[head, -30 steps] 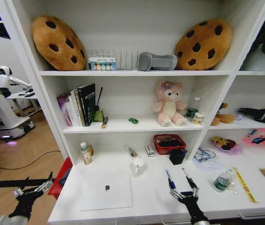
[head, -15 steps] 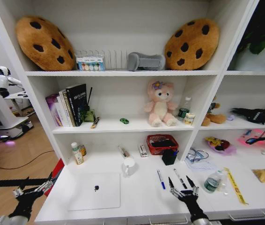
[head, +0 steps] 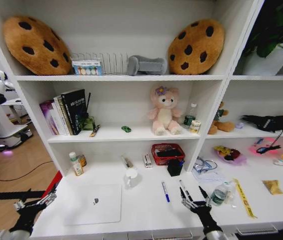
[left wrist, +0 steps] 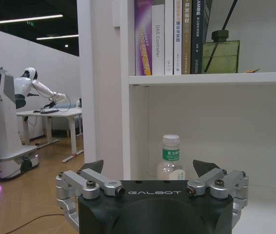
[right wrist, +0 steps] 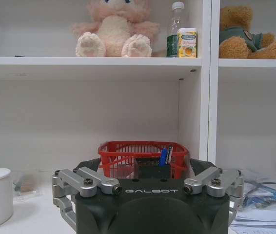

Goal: Organize the objects on the table.

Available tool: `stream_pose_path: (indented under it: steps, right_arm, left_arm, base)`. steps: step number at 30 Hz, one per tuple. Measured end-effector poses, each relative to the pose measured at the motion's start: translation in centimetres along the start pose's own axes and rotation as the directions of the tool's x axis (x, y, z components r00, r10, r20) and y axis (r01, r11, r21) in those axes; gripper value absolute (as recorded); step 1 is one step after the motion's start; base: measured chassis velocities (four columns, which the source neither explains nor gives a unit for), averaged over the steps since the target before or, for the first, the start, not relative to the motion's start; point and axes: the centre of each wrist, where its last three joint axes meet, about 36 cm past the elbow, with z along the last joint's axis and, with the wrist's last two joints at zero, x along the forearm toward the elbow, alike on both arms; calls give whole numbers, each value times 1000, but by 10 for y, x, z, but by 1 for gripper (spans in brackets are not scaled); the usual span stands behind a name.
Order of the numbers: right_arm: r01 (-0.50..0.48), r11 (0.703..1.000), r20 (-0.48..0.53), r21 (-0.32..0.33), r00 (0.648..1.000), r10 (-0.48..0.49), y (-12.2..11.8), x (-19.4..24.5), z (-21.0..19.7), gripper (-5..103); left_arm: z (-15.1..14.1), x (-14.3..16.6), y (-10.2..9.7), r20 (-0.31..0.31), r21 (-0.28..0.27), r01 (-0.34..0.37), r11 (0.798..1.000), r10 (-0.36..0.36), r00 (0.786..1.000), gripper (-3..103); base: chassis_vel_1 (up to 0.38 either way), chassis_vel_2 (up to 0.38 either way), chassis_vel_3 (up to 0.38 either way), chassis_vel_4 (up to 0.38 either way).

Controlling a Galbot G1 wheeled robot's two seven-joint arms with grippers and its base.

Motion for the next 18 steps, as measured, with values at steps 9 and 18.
stream_pose_path:
  steps: [9, 18]
  right_arm:
    - [1, 1000, -2, -2, 1000, -1, 0, -1, 0, 100]
    - [4, 1000, -14, -7, 1000, -4, 3, 1, 2, 100]
  left_arm:
    - [0, 0, 0, 0, 0, 0, 1000, 0, 1000, 100]
    - [0, 0, 0, 0, 0, 0, 1000, 0, 1000, 100]
  base:
    - [-107, -99, 107, 94]
    - [-69, -65, 70, 62]
